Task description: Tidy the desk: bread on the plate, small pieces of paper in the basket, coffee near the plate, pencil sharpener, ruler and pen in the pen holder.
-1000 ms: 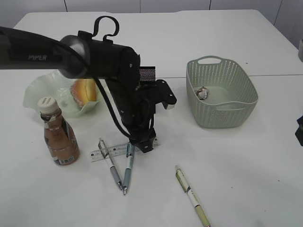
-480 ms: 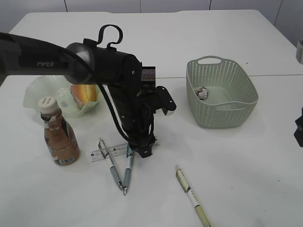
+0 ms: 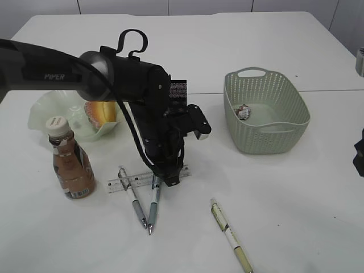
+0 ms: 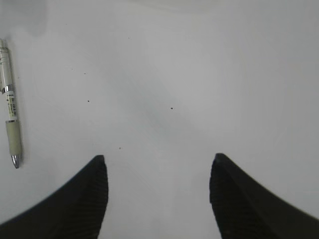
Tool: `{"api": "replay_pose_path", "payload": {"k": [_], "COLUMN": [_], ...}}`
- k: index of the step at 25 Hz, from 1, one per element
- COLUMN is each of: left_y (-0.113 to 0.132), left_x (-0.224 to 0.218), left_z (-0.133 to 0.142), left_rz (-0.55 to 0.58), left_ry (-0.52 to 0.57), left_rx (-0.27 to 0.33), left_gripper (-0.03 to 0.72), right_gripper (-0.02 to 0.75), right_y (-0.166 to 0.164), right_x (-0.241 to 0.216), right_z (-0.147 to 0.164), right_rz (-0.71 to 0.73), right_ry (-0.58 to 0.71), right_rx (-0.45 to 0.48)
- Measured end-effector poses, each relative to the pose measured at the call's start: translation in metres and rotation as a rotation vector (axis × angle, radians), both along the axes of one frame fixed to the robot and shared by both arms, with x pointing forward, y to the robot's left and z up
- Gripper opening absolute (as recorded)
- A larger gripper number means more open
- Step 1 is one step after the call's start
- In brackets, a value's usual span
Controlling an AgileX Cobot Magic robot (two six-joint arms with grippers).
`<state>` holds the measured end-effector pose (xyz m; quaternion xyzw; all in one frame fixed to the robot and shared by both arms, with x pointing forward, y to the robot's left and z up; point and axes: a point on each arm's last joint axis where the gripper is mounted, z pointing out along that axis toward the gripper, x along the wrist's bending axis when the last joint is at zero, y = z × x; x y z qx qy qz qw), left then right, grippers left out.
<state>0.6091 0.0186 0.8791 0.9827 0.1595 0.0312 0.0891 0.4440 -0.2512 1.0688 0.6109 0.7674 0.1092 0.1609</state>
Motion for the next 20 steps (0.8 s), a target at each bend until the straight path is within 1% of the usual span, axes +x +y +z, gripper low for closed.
{"api": "replay_pose_path", "payload": {"k": [3,6,11,15,18,20], "left_y": [0.001,0.001,0.001,0.001,0.001,0.002], "left_x": [-0.001,-0.001,-0.001,-0.002,-0.006,-0.008], "left_z": [0.004,0.019,0.054,0.086,0.103,0.11], "left_rz": [-0.003,-0.005,-0.004,0.002,0.014,0.014], "left_ry": [0.002,-0.02,-0.086,-0.154,-0.164,-0.166], "left_rx": [0.005,-0.01,-0.058,-0.117,-0.159,-0.166], "left_gripper": [0.275,0.275,0.274,0.274,0.274,0.274], "right_gripper": [0.472,0.472,0.472,0.472,0.472,0.472], "right_y": [0.0,0.0,0.0,0.0,0.0,0.0], "right_x": [0.0,0.0,0.0,0.0,0.0,0.0], "right_z": [0.0,0.0,0.0,0.0,0.0,0.0], "right_rz": [0.0,0.0,0.0,0.0,0.0,0.0], "right_ry": [-0.002,-0.002,-0.002,-0.002,-0.002,-0.002], "right_rx": [0.001,0.001,0.001,0.001,0.001,0.001]}}
